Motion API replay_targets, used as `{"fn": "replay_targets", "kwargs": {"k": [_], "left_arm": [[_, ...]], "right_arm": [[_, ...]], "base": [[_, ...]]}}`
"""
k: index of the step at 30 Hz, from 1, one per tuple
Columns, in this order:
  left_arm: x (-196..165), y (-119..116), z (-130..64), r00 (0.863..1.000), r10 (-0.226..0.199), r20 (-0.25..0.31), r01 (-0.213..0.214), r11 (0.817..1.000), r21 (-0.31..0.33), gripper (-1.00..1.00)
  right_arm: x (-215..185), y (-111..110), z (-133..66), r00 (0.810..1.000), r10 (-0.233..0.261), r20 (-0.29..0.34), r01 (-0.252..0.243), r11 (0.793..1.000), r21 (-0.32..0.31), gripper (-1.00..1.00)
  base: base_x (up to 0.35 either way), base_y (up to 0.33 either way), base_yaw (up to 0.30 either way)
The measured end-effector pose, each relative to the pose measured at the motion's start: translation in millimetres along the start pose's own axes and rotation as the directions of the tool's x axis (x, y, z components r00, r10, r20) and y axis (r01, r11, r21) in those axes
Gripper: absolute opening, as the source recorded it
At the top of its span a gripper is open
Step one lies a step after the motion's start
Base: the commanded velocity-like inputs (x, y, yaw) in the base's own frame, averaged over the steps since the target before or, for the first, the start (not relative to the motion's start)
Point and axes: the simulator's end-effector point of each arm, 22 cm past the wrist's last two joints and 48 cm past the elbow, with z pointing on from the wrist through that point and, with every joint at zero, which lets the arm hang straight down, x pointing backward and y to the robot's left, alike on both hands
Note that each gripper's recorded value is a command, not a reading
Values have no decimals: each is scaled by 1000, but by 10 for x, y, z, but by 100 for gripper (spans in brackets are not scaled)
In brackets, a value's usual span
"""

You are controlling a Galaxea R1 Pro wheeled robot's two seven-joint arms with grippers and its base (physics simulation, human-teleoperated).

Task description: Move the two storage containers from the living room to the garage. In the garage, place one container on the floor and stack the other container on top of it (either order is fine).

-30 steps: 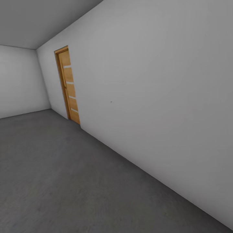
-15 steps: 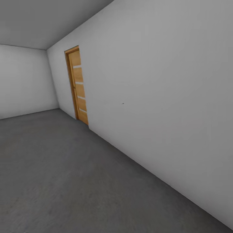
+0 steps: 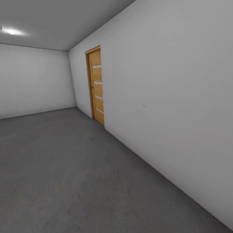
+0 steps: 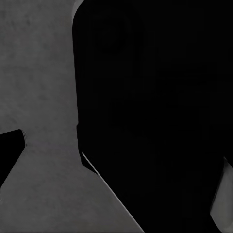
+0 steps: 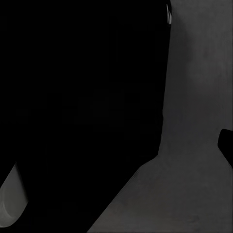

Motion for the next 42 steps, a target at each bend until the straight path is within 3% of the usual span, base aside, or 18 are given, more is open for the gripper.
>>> {"fn": "replay_targets", "kwargs": {"k": [42], "left_arm": [[0, 0, 0, 1000, 4, 0, -4, 1000, 0, 100]], "right_arm": [[0, 0, 0, 1000, 4, 0, -4, 1000, 0, 100]], "base": [[248, 226, 273]]}}
